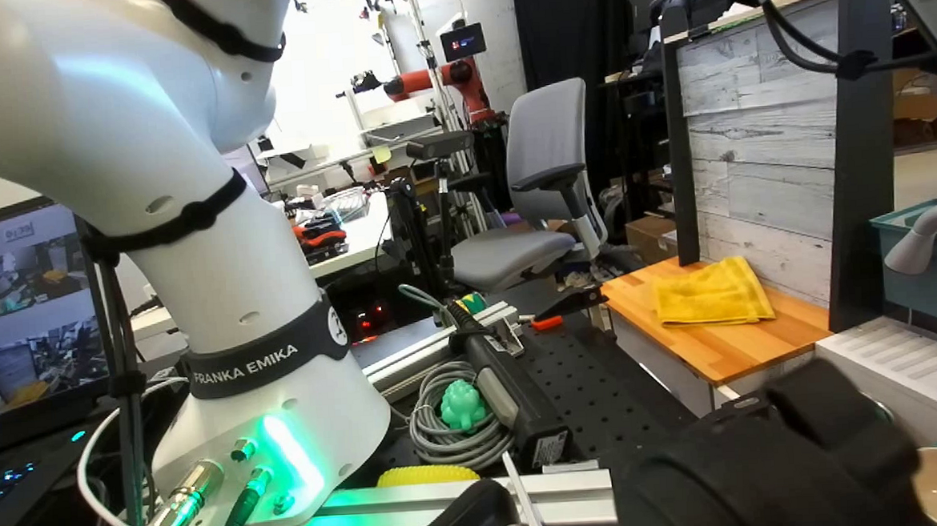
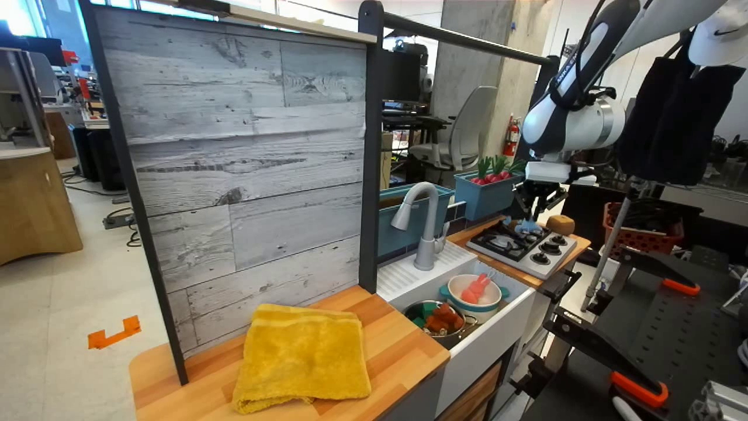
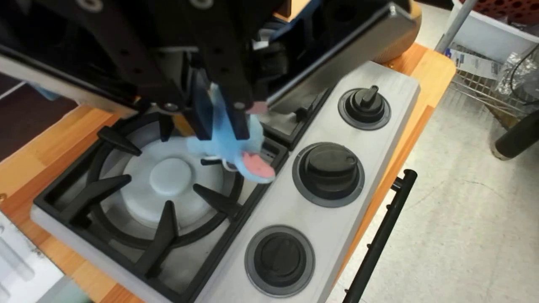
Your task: Put the things on the counter inside the pot in the sink, wipe the counter with the towel, and then remove the things from the dish in the sink and put them on the stove
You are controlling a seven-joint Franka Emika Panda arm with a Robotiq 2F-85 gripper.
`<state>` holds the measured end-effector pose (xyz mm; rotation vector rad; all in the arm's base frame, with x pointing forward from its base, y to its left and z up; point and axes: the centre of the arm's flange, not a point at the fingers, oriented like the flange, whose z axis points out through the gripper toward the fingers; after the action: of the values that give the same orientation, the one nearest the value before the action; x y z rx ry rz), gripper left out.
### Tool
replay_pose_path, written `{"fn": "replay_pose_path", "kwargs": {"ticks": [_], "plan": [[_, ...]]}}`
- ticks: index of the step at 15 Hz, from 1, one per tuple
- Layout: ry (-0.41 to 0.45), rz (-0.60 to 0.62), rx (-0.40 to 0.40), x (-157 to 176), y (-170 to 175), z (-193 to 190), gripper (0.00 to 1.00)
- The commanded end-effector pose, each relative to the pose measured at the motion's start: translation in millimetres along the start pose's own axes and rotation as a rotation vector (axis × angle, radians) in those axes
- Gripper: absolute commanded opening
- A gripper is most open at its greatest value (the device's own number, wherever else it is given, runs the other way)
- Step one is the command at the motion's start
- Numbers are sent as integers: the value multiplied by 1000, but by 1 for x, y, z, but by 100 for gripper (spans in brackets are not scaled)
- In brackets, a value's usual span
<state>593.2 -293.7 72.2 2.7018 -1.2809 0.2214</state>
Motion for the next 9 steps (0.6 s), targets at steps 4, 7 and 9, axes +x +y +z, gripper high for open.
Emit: {"fn": "replay_pose_path", "kwargs": {"ticks": [4, 7, 9], "plan": [[-73, -43, 118, -42, -41, 10, 71], [-149, -111, 214, -76, -76, 13, 95], [-192, -150, 231, -97, -102, 22, 100]]}}
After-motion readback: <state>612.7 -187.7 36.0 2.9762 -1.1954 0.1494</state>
